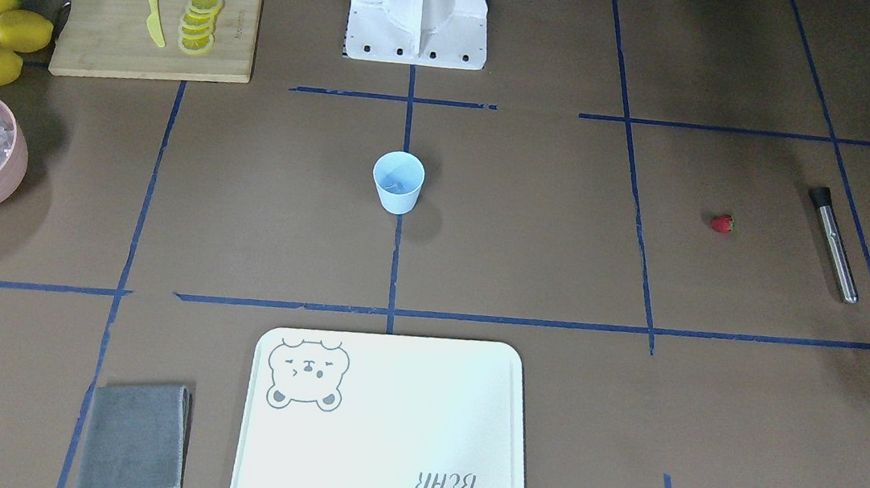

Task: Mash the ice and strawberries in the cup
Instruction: 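Grasp another ice cube from the pink bowl with the right gripper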

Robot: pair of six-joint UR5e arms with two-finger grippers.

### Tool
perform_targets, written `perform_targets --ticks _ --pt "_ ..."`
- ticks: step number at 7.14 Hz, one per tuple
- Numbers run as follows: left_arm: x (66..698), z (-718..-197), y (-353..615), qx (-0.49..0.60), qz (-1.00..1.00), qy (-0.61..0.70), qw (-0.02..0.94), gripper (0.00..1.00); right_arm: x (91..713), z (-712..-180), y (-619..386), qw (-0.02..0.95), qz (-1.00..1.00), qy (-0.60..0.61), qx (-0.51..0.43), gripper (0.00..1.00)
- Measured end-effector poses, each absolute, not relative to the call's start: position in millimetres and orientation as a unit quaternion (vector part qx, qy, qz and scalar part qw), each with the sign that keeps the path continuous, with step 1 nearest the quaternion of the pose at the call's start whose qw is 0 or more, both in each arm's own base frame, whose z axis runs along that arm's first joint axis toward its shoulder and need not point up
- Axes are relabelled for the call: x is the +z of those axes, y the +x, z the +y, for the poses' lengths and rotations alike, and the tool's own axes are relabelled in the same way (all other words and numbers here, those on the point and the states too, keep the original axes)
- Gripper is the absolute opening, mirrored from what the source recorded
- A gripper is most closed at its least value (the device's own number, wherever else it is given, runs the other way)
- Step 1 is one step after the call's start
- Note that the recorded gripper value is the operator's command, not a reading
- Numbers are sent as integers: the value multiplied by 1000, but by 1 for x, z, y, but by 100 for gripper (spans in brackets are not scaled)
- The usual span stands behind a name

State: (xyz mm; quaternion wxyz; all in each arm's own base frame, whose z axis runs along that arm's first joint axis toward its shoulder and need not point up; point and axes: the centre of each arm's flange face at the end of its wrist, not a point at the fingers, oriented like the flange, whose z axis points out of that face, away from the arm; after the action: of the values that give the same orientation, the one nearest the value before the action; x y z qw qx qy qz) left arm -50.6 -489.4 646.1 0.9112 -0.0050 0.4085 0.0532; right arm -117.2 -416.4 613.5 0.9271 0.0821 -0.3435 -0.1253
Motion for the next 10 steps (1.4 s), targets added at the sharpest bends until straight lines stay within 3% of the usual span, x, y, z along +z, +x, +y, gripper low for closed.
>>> perform_targets --ticks 2,3,4,5,10 --pt "647 -489 -51 53 409 -6 911 100 611 -414 -125 924 -352 75 -127 73" --pt "647 -489 -51 53 409 -6 911 100 611 -413 -129 924 -353 72 -128 60" --pt "647 -489 -51 53 409 -6 911 100 611 -412 -131 924 -353 69 -129 30" --pt "647 -489 -51 53 409 -6 911 100 612 -411 -132 924 -353 68 -130 6" --pt "648 -490 -50 54 409 -6 911 100 589 -411 -129 921 -357 79 -135 1"
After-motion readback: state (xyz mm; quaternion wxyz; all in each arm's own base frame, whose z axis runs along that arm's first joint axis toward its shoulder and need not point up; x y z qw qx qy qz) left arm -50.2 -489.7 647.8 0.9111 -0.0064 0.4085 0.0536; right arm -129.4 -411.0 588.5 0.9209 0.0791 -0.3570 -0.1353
